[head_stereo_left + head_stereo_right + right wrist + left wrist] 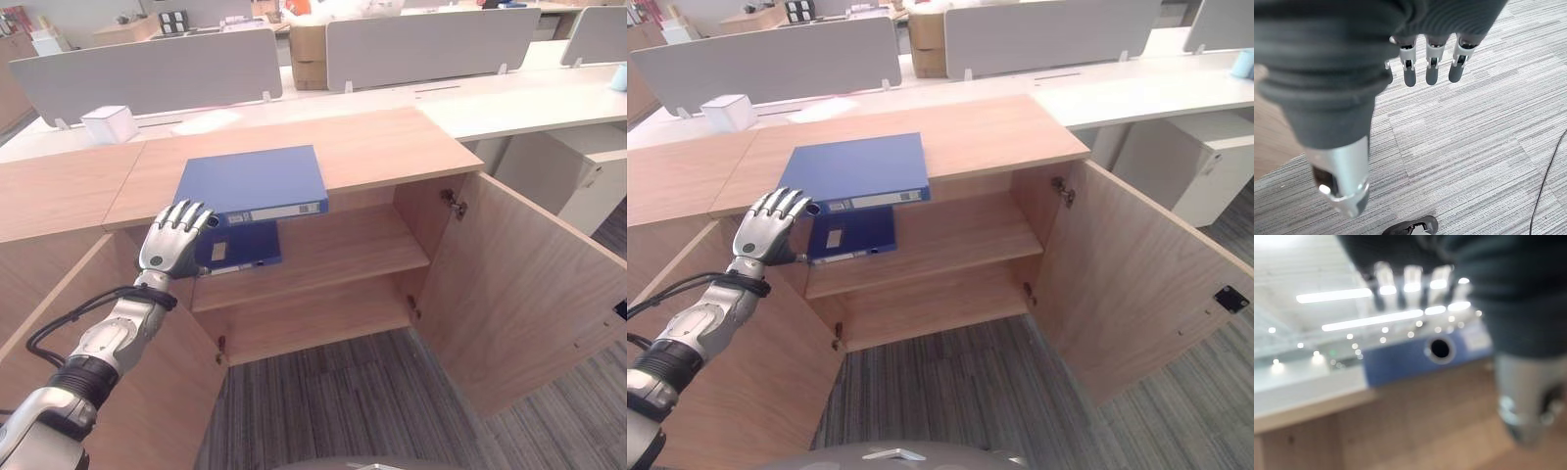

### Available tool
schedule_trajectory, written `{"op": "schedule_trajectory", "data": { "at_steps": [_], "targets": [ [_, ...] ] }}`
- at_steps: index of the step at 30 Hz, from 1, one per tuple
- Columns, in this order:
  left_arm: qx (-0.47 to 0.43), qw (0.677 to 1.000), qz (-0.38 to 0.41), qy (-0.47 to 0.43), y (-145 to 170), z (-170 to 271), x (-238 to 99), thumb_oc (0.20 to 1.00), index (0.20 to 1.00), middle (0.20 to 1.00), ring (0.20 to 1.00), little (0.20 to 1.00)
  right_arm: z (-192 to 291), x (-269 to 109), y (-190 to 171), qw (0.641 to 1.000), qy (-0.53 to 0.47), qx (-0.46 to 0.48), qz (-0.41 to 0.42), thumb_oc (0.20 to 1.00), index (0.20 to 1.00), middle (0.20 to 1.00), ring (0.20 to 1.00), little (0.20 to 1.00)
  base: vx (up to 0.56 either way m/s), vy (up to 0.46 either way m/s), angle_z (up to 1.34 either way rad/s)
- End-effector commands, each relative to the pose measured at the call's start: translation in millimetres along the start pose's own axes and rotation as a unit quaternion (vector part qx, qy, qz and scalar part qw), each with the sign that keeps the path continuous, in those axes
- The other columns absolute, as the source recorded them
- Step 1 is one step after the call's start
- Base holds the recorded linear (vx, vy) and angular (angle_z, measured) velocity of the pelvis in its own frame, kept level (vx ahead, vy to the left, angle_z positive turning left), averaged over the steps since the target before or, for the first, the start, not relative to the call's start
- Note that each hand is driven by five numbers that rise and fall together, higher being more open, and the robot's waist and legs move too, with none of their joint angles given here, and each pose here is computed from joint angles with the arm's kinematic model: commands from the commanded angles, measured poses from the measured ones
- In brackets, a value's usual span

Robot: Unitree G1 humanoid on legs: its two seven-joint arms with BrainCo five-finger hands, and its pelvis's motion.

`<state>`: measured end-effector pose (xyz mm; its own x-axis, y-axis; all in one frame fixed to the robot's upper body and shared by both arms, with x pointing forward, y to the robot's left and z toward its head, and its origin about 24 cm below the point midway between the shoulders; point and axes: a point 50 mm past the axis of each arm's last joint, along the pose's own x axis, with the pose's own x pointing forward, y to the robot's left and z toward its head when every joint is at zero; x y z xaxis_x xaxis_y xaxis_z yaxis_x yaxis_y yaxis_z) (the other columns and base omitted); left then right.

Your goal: Put the empty folder in the office cabinet

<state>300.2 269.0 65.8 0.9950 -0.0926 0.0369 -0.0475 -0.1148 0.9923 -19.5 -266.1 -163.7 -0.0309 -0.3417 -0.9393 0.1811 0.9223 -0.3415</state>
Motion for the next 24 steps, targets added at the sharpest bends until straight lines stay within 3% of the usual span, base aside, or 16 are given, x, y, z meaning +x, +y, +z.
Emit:
{"op": "schedule_trajectory", "data": {
  "at_steps": [1, 24],
  "targets": [
    [0.042, 0.993, 0.104, 0.038, 57.0, -21.8, 31.0, 1.000, 1.000, 1.000, 1.000, 1.000, 8.2, 0.4, -12.5, 0.999, 0.005, 0.015, -0.031, 1.000, 1.000, 1.000, 1.000, 1.000, 0.00, 0.000, 0.00],
    [0.037, 0.989, 0.110, 0.087, 64.9, -33.9, 49.8, 1.000, 1.000, 1.000, 1.000, 1.000, 6.9, 0.3, -21.6, 0.998, -0.001, 0.022, -0.051, 1.000, 1.000, 1.000, 1.000, 1.000, 0.00, -0.003, -0.02]
  ]
}}
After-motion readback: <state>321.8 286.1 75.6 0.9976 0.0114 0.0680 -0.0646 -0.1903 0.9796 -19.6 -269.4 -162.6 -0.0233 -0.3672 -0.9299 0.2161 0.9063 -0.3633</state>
